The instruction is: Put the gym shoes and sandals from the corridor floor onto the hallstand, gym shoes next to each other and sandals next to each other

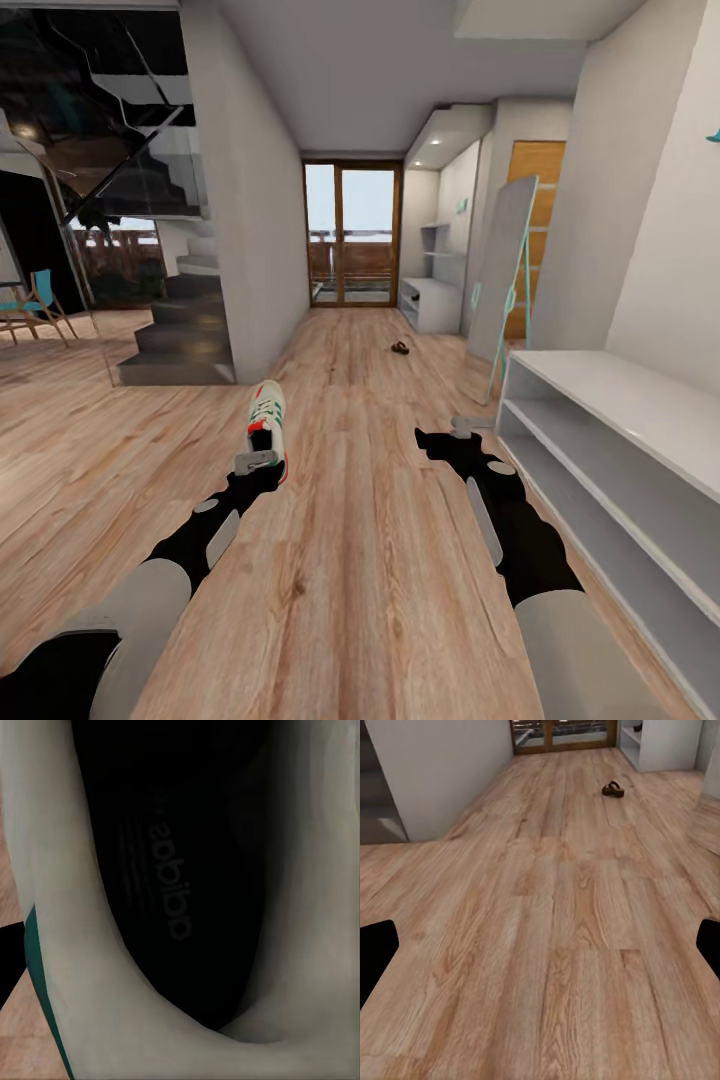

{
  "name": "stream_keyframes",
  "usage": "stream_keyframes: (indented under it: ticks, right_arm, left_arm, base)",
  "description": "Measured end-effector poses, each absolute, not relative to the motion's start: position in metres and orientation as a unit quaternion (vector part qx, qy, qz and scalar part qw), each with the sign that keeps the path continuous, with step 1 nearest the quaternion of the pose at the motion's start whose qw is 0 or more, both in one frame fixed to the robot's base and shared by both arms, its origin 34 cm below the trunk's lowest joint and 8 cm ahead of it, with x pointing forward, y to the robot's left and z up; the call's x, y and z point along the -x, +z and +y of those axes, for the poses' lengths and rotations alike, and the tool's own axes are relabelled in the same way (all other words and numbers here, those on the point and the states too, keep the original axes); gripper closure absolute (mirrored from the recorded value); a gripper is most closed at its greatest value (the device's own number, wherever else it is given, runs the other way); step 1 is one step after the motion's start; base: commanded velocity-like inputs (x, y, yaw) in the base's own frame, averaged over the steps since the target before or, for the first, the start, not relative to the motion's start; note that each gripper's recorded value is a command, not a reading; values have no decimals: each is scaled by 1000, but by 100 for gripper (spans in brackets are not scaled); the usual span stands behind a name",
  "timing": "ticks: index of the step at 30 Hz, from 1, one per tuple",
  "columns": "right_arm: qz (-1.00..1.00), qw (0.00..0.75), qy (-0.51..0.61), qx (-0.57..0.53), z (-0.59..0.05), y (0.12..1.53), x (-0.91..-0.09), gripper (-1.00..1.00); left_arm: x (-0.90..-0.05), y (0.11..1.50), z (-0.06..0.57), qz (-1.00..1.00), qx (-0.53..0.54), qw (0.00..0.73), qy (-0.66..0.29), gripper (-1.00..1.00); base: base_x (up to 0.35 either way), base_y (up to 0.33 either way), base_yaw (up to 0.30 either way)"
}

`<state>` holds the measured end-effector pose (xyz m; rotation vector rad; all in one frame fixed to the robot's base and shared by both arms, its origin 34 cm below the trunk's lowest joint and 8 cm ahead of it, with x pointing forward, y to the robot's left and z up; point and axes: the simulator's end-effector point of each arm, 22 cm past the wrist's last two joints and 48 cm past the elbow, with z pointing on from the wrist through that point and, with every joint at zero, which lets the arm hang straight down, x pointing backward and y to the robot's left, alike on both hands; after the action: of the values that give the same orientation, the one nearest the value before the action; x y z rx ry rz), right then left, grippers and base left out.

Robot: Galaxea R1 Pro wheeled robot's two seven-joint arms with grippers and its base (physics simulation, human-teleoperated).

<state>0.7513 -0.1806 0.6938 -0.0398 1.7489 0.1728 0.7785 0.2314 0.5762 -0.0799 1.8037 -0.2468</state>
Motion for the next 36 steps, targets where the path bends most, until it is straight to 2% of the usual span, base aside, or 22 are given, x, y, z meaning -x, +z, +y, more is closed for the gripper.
stream_keyframes:
  ticks: [36]
  right_arm:
    - [767, 637, 76, 18, -180, 693, -751, -100]
  left_arm:
    - [-778, 576, 232, 782, 35, 613, -107, 100]
  base:
    - [346, -134, 0]
